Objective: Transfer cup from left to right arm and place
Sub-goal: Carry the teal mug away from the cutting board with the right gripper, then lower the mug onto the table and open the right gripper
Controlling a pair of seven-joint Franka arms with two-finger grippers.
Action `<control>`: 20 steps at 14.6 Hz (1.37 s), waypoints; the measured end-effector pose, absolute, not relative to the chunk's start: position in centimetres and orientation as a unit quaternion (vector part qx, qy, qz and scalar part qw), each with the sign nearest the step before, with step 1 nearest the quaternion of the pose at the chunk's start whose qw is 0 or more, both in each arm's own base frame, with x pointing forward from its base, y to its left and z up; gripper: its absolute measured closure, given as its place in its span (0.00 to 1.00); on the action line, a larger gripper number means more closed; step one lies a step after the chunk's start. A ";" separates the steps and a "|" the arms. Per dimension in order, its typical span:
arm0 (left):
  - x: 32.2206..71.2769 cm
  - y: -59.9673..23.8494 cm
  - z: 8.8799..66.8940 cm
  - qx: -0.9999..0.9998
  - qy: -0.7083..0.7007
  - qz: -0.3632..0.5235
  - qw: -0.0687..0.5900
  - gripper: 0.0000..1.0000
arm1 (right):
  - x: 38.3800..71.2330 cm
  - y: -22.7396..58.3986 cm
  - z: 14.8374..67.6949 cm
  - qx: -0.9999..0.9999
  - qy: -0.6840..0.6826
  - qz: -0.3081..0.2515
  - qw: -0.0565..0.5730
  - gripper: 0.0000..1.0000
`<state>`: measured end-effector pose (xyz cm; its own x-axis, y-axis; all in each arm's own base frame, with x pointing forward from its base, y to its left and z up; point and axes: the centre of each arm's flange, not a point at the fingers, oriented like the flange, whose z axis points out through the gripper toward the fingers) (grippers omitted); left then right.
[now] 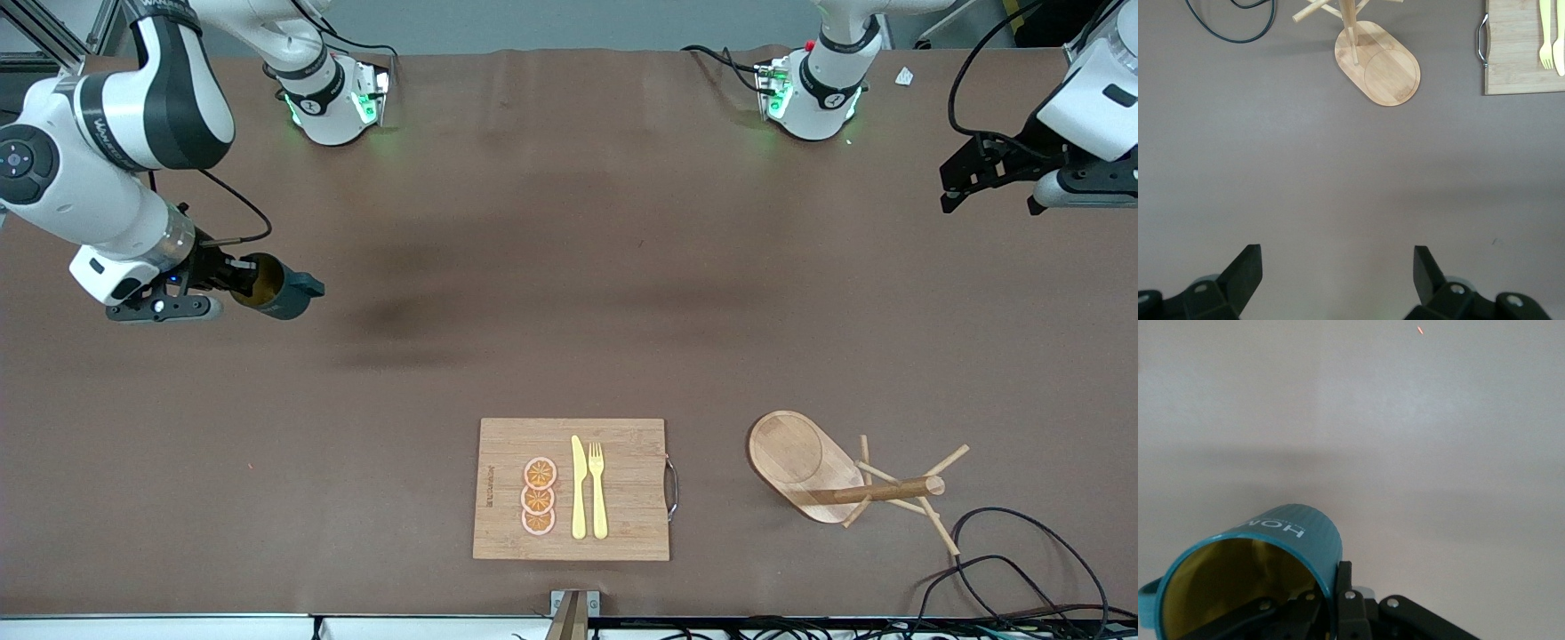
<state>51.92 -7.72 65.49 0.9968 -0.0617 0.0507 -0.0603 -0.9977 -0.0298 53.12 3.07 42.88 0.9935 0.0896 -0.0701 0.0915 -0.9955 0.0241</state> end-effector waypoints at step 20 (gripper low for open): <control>51.9 -7.5 65.1 -0.999 0.024 -0.021 0.015 0.00 | 46.6 -13.0 23.0 0.998 0.045 0.030 0.024 0.95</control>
